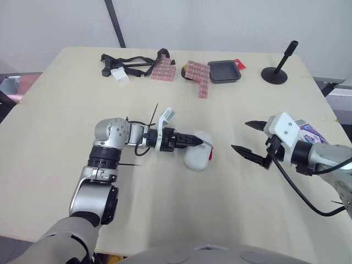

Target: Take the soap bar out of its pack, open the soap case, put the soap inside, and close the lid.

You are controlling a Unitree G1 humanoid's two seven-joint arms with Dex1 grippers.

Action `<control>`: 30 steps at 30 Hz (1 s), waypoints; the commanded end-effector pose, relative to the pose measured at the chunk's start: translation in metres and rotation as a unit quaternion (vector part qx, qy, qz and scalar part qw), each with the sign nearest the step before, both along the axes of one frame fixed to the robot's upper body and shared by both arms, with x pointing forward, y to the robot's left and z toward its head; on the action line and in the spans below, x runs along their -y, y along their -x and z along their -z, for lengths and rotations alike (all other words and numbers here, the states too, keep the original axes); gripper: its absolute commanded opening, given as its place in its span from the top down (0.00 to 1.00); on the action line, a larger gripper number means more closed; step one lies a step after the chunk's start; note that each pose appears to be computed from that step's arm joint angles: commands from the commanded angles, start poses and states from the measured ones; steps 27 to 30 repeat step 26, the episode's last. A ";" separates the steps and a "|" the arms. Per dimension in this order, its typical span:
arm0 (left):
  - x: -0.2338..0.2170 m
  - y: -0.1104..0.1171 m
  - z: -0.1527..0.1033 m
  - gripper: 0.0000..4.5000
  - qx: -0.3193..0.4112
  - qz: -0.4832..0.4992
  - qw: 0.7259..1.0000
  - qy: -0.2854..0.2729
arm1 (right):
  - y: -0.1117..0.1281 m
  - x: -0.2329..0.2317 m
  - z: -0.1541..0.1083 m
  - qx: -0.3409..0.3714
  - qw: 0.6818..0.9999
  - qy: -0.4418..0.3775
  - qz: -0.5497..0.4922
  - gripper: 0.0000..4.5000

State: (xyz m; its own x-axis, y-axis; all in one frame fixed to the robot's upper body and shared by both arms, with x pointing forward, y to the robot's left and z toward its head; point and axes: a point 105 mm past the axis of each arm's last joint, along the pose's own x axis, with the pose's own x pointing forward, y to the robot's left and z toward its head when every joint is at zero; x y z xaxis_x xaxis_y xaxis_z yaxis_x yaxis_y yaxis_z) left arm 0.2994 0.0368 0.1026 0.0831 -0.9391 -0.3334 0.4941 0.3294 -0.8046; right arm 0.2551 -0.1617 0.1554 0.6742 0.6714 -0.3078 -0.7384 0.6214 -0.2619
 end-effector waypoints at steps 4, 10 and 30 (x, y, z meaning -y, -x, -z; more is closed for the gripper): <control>-0.031 -0.002 -0.044 0.01 0.111 0.003 0.994 -0.009 | -0.001 -0.002 -0.010 0.031 1.000 0.003 -0.001 0.00; -0.058 0.003 -0.061 0.01 0.279 0.020 0.960 -0.030 | -0.003 0.001 -0.003 0.029 1.000 0.008 0.004 0.00; -0.099 0.021 -0.016 0.01 0.558 0.010 0.825 -0.089 | 0.007 0.007 0.026 0.021 0.999 0.026 0.008 0.00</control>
